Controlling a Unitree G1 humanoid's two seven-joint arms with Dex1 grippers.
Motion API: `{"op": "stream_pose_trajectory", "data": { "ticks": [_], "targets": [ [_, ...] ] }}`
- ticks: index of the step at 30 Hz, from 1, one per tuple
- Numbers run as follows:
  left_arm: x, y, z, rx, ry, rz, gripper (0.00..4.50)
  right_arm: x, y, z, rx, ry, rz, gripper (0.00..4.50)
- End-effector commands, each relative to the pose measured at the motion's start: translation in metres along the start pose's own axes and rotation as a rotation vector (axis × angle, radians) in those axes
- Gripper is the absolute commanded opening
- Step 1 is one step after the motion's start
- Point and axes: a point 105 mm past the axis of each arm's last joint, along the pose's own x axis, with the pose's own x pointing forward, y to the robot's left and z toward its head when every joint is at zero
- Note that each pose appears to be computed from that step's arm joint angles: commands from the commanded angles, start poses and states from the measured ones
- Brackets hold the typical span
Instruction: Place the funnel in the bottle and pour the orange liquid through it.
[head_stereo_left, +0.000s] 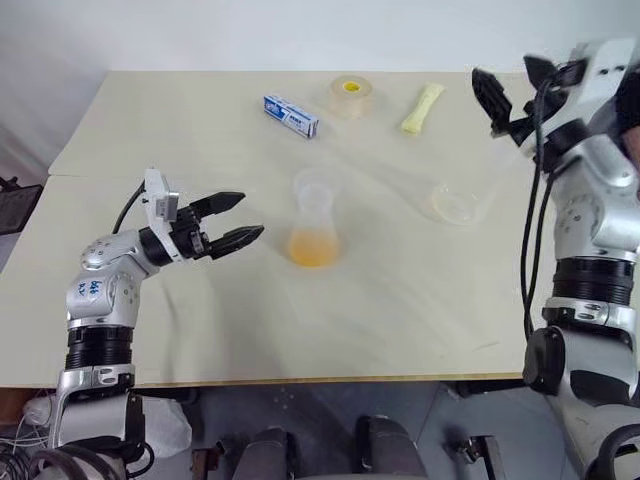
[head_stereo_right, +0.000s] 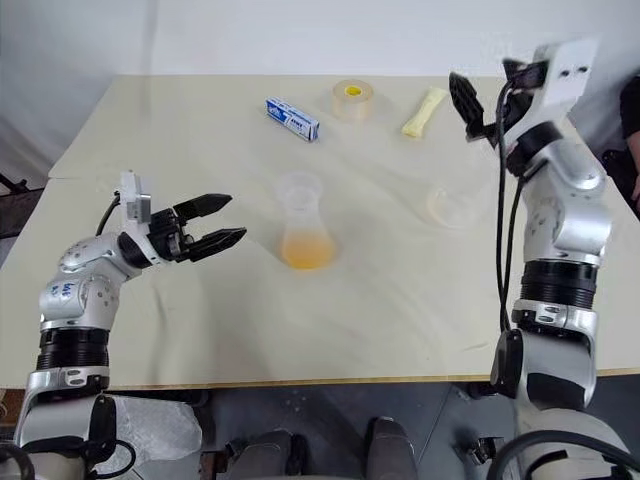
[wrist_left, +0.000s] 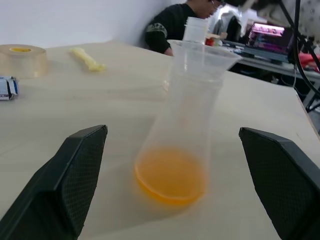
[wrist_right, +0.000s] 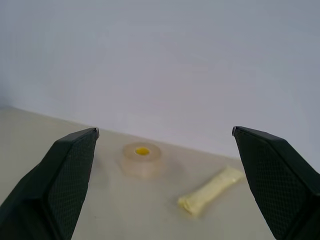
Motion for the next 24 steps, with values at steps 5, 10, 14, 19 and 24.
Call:
{"op": "stream_pose_trajectory", "data": {
  "ticks": [5, 10, 14, 19, 24],
  "targets": [
    [-0.029, -0.015, 0.002, 0.052, 0.06, -0.09, 4.5, -0.064, 0.059, -0.006, -0.08, 0.124, 0.49, 4.48],
    [-0.049, -0.018, -0.009, 0.028, 0.121, -0.097, 4.5, -0.125, 0.085, -0.041, -0.034, 0.346, 0.669, 4.48],
    [-0.049, -0.016, -0.01, 0.026, 0.119, -0.096, 4.5, -0.151, 0.08, -0.076, -0.071, 0.49, 0.67, 4.48],
    [-0.046, -0.014, -0.009, 0.027, 0.112, -0.095, 4.5, -0.166, 0.079, -0.094, -0.02, 0.468, 0.644, 4.48],
    [-0.043, -0.015, -0.007, 0.067, 0.101, -0.083, 4.5, -0.171, 0.082, -0.107, 0.009, 0.458, 0.603, 4.48]
  ]
}}
